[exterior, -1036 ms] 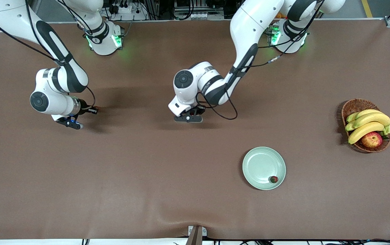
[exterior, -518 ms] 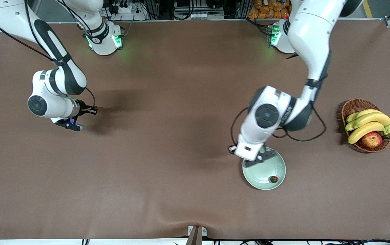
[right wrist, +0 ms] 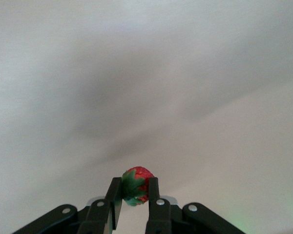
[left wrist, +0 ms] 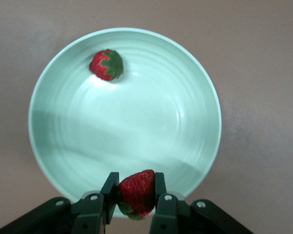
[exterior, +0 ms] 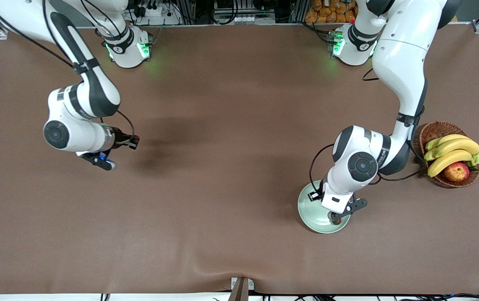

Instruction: Collect all strawberries into plate

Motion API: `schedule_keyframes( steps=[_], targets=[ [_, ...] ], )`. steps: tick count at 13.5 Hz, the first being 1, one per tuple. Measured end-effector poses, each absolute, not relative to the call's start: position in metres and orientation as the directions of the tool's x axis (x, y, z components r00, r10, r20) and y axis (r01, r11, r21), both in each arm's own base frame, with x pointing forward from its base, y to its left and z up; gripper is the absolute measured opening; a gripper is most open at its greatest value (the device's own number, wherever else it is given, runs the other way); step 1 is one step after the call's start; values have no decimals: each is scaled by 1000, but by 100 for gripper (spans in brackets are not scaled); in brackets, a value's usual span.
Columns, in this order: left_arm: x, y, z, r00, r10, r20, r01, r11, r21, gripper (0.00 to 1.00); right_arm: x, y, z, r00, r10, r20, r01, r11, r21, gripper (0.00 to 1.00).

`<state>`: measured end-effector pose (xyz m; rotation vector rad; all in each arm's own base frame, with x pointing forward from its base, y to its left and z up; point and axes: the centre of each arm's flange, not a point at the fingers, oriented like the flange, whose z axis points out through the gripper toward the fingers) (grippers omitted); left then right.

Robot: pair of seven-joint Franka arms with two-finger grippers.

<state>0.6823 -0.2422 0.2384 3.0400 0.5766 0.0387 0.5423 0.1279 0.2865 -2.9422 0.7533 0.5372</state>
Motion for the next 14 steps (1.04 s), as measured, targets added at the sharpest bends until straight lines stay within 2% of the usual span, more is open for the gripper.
schedule_keyframes(
  steps=[3,4,7,10,14],
  targets=[
    [687,-235,215,940,338,36,336,-940,58,34,550,189,309,781,-522,-344,-554,-833,6,26],
    [687,-235,214,943,330,39,328,-943,59,41,552,211,313,763,-543,-350,-580,-815,0,26],
    [690,-236,221,953,296,56,293,-954,67,70,553,281,318,717,-603,-351,-644,-765,0,26],
    [693,-235,232,955,288,71,283,-956,73,99,541,340,300,684,-642,-346,-689,-725,-18,26],
    [686,-235,258,965,261,28,260,-965,36,100,511,404,259,652,-672,-352,-725,-688,-28,26]
  ],
)
